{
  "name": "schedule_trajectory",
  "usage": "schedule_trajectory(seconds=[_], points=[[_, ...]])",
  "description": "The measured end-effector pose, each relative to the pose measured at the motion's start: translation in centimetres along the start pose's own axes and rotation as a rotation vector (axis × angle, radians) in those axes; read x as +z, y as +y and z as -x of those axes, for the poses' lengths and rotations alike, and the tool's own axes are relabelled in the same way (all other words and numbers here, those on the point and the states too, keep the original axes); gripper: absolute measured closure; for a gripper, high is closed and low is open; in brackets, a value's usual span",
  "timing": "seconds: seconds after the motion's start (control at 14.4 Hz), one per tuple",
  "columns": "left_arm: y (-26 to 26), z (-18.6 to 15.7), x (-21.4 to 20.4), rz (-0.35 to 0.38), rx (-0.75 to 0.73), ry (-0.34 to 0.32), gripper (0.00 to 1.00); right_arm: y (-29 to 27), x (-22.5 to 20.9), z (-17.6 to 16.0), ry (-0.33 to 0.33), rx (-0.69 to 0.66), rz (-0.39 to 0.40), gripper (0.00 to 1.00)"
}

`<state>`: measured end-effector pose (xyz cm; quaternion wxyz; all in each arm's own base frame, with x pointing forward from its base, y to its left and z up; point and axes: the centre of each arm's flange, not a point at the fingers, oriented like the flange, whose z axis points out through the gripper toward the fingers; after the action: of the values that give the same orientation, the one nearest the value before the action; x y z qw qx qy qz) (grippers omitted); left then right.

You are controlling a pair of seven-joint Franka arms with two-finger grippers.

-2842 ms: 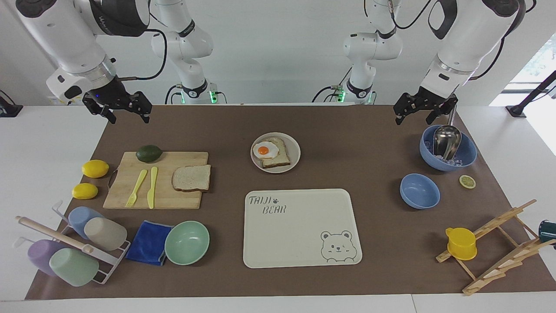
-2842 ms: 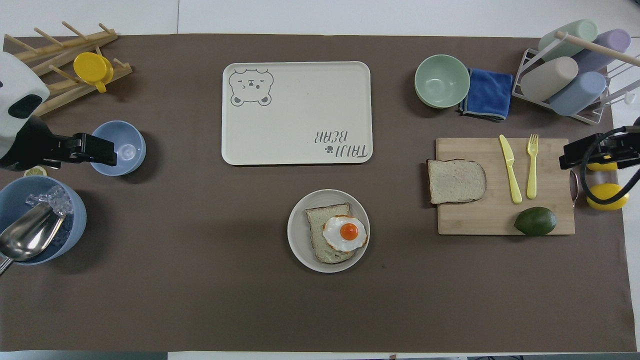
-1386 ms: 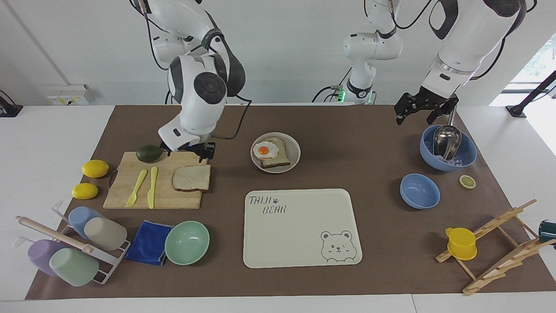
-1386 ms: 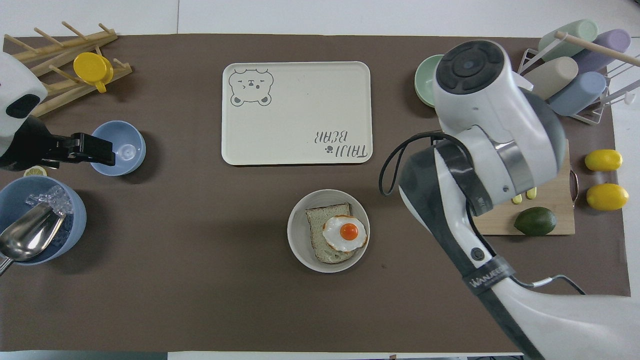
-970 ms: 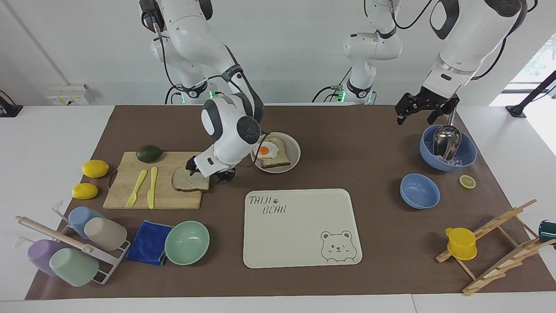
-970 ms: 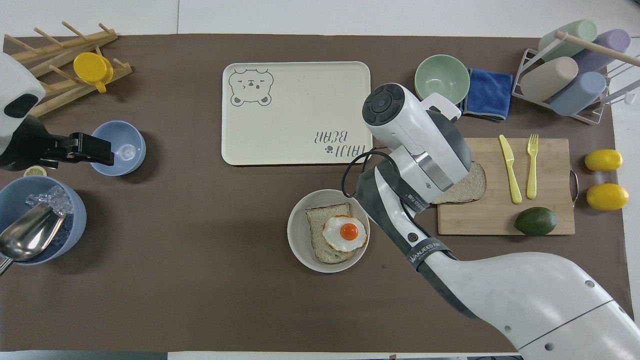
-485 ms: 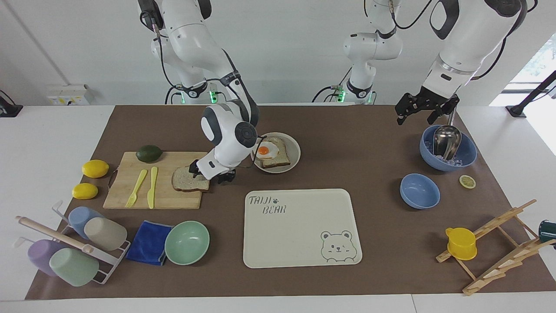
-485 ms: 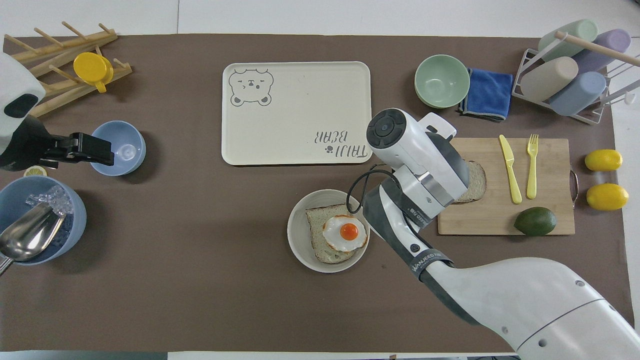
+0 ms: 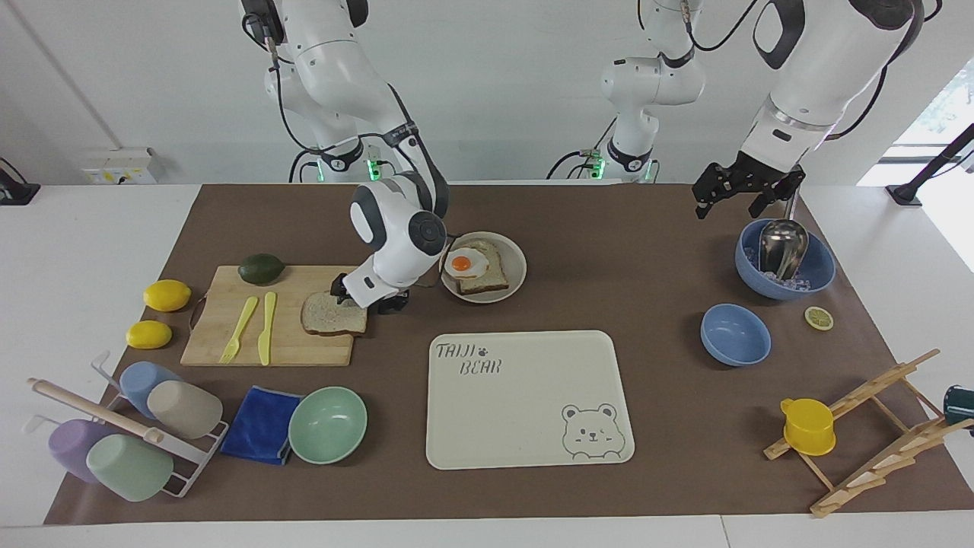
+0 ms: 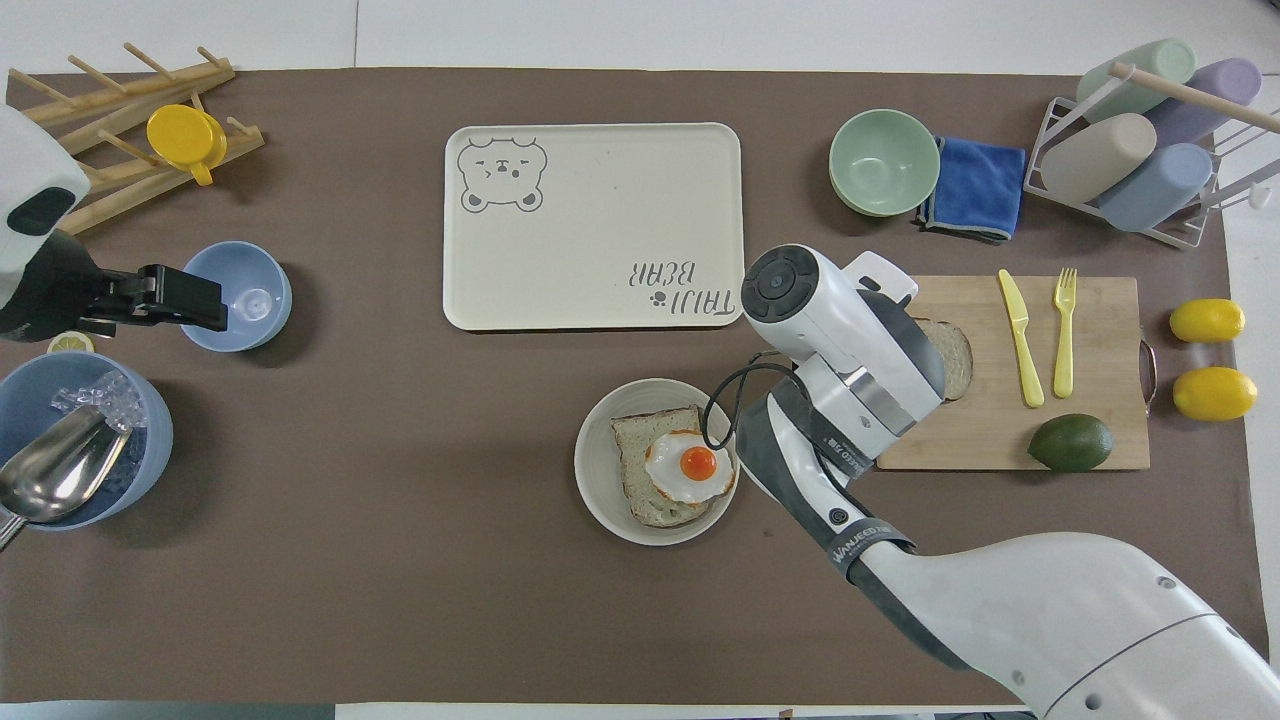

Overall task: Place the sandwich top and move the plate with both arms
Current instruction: 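Carry the bread slice with the right gripper over the egg plate, then lower the bread onto the egg and open the right gripper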

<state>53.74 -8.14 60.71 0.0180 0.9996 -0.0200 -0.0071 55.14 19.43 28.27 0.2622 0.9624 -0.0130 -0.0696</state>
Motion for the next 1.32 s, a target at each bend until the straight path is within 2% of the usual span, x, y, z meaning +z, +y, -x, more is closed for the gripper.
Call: schedule_trajectory(seconds=[0.28, 0.49, 0.55, 0.69, 0.9, 1.04, 1.32], points=[[0.0, 0.0, 0.0, 0.000, 0.000, 0.000, 0.00, 0.0, 0.1, 0.4, -0.001, -0.004, 0.002, 0.56], [0.0, 0.0, 0.0, 0.000, 0.000, 0.000, 0.00, 0.0, -0.9, 0.7, 0.013, -0.007, -0.001, 0.84], [0.0, 0.0, 0.0, 0.000, -0.001, 0.000, 0.00, 0.0, -1.2, 0.8, 0.009, -0.009, 0.004, 0.89], [0.0, 0.0, 0.0, 0.000, -0.001, 0.000, 0.00, -0.7, -3.3, 1.2, 0.003, -0.022, 0.019, 0.89], [0.0, 0.0, 0.0, 0.000, -0.001, 0.001, 0.00, -4.2, -10.3, 3.6, 0.025, -0.078, 0.023, 0.89], [-0.1, 0.0, 0.0, 0.000, -0.004, 0.001, 0.00, -7.9, -13.6, 6.0, 0.059, -0.075, -0.013, 0.92], [-0.7, -0.1, 0.0, 0.000, -0.015, 0.001, 0.00, -13.7, -15.1, 9.8, 0.036, 0.013, -0.109, 0.92]])
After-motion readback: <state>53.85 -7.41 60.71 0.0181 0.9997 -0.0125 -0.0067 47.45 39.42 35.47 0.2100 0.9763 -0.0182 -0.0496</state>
